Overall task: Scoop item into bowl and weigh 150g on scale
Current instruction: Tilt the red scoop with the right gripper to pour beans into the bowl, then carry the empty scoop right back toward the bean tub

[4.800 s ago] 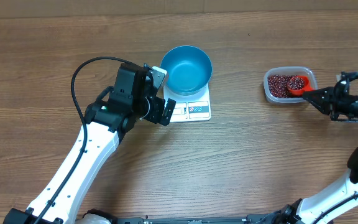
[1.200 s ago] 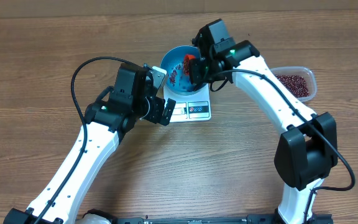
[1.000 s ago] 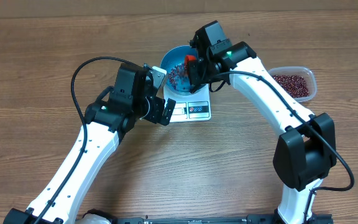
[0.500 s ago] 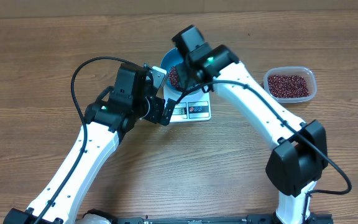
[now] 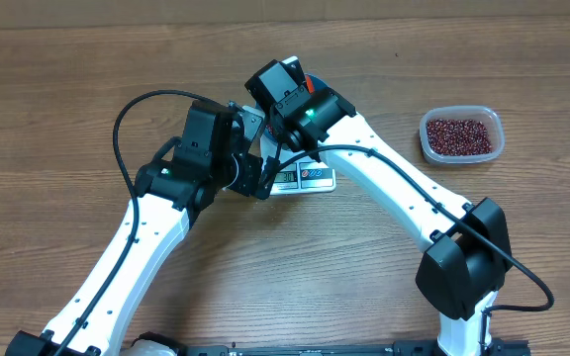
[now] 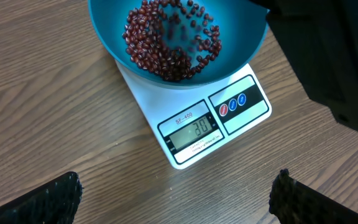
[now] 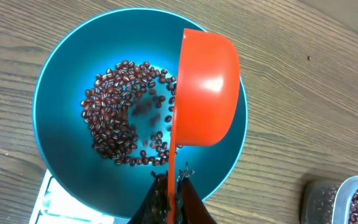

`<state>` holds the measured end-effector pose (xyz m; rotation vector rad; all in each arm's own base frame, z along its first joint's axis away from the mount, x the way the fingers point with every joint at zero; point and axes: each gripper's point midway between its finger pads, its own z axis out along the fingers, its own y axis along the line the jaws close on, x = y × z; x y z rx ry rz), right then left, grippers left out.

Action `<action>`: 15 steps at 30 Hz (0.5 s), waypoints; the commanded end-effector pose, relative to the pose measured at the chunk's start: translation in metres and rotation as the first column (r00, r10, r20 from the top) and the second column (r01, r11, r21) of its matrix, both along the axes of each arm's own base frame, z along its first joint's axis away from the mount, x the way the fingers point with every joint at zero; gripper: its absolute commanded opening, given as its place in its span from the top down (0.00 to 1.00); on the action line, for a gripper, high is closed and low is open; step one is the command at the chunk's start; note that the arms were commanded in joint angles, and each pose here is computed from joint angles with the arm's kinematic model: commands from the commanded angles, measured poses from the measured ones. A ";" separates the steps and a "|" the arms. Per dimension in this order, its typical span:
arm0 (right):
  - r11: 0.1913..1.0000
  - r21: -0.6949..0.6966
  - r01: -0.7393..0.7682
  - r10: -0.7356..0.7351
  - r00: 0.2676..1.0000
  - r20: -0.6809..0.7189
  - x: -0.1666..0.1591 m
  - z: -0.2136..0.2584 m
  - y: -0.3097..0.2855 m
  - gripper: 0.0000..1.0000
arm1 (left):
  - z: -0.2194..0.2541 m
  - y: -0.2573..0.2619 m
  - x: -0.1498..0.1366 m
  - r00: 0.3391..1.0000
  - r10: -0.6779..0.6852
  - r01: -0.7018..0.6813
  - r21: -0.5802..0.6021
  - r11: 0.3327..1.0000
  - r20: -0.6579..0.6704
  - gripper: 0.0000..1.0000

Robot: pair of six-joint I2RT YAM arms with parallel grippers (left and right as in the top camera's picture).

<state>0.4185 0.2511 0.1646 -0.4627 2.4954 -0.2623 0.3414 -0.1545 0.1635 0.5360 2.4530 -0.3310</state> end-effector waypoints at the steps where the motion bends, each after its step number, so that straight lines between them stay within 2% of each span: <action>1: 0.999 0.052 0.004 -0.007 0.998 0.058 0.007 0.030 0.002 0.96 | 0.000 -0.001 -0.001 1.000 0.002 -0.002 0.002 1.000 0.001 0.01; 9: 0.989 0.145 0.008 -0.014 0.999 0.041 0.012 0.043 -0.008 0.96 | 0.000 -0.001 -0.001 1.000 0.002 -0.002 0.002 1.000 0.001 0.00; 15: 0.949 0.315 -0.003 0.017 0.999 -0.041 0.016 0.050 -0.018 0.96 | 0.000 -0.001 -0.001 1.000 0.002 -0.002 0.002 1.000 0.001 0.01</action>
